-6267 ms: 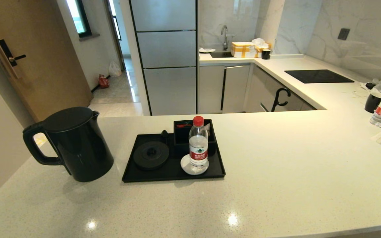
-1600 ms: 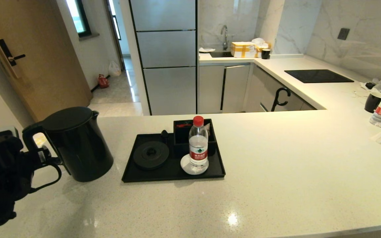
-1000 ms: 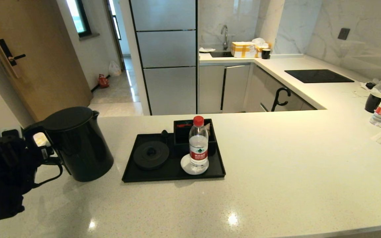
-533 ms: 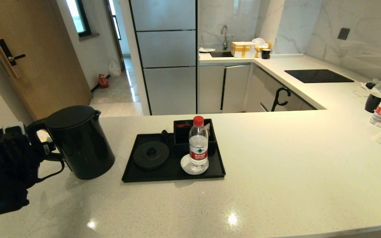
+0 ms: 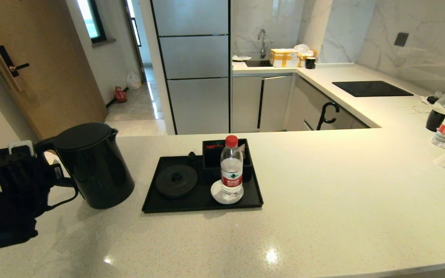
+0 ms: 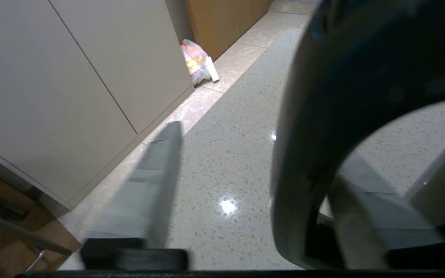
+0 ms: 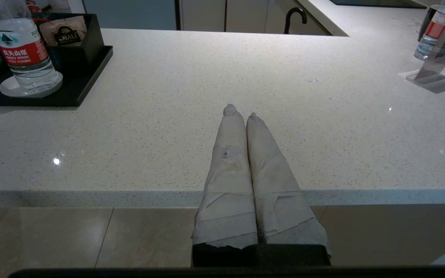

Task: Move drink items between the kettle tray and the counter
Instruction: Return the kettle to its original position

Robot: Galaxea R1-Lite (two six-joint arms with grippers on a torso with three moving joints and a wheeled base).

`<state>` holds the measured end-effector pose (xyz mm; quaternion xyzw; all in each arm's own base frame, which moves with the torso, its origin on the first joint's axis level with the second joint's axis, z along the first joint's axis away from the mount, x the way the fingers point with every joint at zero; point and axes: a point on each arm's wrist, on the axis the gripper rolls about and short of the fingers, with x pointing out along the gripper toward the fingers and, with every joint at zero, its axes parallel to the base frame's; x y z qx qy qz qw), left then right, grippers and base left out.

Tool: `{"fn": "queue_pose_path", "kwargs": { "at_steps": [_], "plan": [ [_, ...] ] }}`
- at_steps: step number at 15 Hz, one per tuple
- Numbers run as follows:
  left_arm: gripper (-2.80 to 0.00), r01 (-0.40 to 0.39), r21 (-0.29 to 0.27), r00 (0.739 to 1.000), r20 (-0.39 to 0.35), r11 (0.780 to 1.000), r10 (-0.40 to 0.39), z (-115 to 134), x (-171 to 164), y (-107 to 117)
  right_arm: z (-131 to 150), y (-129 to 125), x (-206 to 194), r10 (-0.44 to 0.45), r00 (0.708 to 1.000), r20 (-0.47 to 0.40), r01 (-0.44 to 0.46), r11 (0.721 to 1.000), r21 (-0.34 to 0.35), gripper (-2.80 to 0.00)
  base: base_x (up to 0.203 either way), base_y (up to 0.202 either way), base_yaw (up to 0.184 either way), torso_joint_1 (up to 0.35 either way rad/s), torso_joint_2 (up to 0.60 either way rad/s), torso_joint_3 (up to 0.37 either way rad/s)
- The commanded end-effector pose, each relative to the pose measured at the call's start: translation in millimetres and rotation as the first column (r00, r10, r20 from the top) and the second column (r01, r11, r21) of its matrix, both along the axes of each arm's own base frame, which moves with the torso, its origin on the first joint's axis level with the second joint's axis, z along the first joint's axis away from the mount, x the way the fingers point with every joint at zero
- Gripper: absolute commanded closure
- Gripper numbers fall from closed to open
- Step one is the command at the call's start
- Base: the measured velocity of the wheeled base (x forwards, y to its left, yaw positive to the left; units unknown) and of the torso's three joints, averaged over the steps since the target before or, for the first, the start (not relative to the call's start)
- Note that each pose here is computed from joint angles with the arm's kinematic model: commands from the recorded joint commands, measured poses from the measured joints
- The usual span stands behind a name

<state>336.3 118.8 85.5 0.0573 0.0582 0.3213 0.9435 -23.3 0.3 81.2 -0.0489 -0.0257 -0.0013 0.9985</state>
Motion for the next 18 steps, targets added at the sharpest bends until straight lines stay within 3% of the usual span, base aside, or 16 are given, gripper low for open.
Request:
{"fn": "queue_pose_path", "kwargs": {
  "at_steps": [1, 14, 18],
  "plan": [
    [0.0, 0.002, 0.008, 1.0, 0.017, 1.0, -0.002, 5, -1, -2, 0, 0, 0, 0.0, 1.0, -0.001, 0.0, 1.0, -0.001, 0.0, 0.0, 0.0, 0.0, 0.0, 0.0, 0.0],
    [0.0, 0.028, 0.014, 0.996, 0.084, 1.0, -0.029, 29, -6, -11, 0, 0, 0, 0.001, 1.0, -0.001, -0.001, 1.0, -0.001, 0.0, 0.0, 0.0, 0.0, 0.0, 0.0, 0.0],
    [0.0, 0.032, 0.002, 0.982, 0.186, 0.999, -0.032, 74, -18, -15, 0, 0, 0, 0.0, 1.0, -0.001, 0.0, 1.0, -0.001, 0.0, 0.0, 0.0, 0.0, 0.0, 0.0, 0.0]
  ]
}}
